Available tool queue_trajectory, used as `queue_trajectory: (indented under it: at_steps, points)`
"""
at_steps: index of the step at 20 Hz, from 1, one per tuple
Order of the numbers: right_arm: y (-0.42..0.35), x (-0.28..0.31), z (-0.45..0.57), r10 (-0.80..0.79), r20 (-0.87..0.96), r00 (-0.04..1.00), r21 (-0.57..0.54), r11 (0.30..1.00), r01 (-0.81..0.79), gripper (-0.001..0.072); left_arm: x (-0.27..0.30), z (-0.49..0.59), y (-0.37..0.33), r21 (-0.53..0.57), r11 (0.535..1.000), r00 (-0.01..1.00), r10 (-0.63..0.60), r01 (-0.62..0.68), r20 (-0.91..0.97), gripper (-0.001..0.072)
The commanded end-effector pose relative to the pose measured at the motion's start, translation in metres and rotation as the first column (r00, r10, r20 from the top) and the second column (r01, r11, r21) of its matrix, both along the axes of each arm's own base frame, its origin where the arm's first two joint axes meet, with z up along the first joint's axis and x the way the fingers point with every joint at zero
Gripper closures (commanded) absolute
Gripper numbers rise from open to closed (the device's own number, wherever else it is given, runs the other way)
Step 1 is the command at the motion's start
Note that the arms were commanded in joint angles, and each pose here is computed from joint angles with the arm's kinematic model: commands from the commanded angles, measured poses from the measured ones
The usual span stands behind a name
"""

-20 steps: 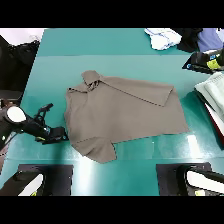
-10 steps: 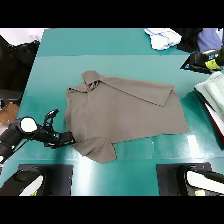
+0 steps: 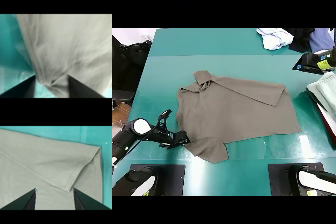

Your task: Fold the shirts.

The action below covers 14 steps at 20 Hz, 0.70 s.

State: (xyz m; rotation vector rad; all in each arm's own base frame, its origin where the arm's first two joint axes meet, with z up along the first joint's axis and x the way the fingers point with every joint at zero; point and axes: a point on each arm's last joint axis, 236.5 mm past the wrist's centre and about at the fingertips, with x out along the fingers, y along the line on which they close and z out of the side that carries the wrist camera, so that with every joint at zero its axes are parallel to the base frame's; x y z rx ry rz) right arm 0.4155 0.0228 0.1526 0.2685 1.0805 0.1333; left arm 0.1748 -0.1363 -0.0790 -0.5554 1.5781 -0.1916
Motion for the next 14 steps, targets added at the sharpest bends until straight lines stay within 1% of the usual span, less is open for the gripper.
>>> queue_trajectory:
  at_steps: [1, 2, 3, 4, 5, 7, 9, 10, 11, 13, 14]
  points:
    - [0.001, -0.004, -0.001, 0.006, -0.016, 1.0, 0.0, 1.0, -0.006, 0.02, 0.011, 0.003, -0.005, -0.024, 1.0, 0.999, 0.013, -0.011, 0.047, 0.0537]
    - [0.001, -0.005, -0.002, 0.007, -0.021, 1.0, 0.0, 1.0, -0.007, 0.02, 0.015, 0.003, -0.005, -0.027, 0.999, 0.998, 0.02, -0.019, 0.06, 0.0621]
    - [0.001, -0.006, -0.002, 0.009, -0.027, 1.0, 0.0, 1.0, -0.009, 0.02, 0.016, 0.004, -0.005, -0.028, 1.0, 0.998, 0.017, -0.015, 0.068, 0.0673]
    - [0.002, -0.008, -0.003, 0.012, -0.037, 0.999, 0.0, 1.0, -0.012, 0.02, 0.016, 0.005, -0.005, -0.021, 1.0, 0.997, 0.002, 0.0, 0.073, 0.0674]
    - [0.002, -0.011, -0.005, 0.024, -0.046, 0.999, -0.004, 1.0, -0.024, 0.02, 0.016, 0.008, -0.002, -0.003, 0.999, 0.996, -0.039, 0.039, 0.082, 0.0674]
    - [0.001, -0.025, -0.012, 0.055, -0.103, 0.993, -0.02, 0.998, -0.058, 0.02, 0.018, 0.018, 0.022, 0.117, 0.985, 0.987, -0.139, 0.129, 0.084, 0.0675]
    - [-0.003, -0.045, -0.03, 0.065, -0.179, 0.982, -0.01, 0.998, -0.068, 0.02, 0.026, 0.038, 0.056, 0.277, 0.939, 0.969, -0.233, 0.204, 0.079, 0.0674]
    - [-0.006, -0.057, -0.044, 0.052, -0.217, 0.975, -0.003, 0.999, -0.053, 0.0201, 0.034, 0.051, 0.072, 0.348, 0.912, 0.962, -0.262, 0.218, 0.083, 0.0674]
    - [-0.011, -0.074, -0.062, 0.033, -0.267, 0.963, 0.008, 0.999, -0.032, 0.02, 0.044, 0.064, 0.082, 0.395, 0.893, 0.956, -0.276, 0.214, 0.105, 0.0673]
    - [-0.02, -0.113, -0.1, 0.001, -0.367, 0.93, 0.027, 1.0, 0.009, 0.0201, 0.062, 0.085, 0.082, 0.415, 0.885, 0.937, -0.304, 0.211, 0.172, 0.0673]
    - [-0.024, -0.135, -0.118, -0.023, -0.417, 0.909, 0.039, 0.998, 0.043, 0.02, 0.068, 0.09, 0.076, 0.398, 0.896, 0.933, -0.297, 0.198, 0.204, 0.0673]
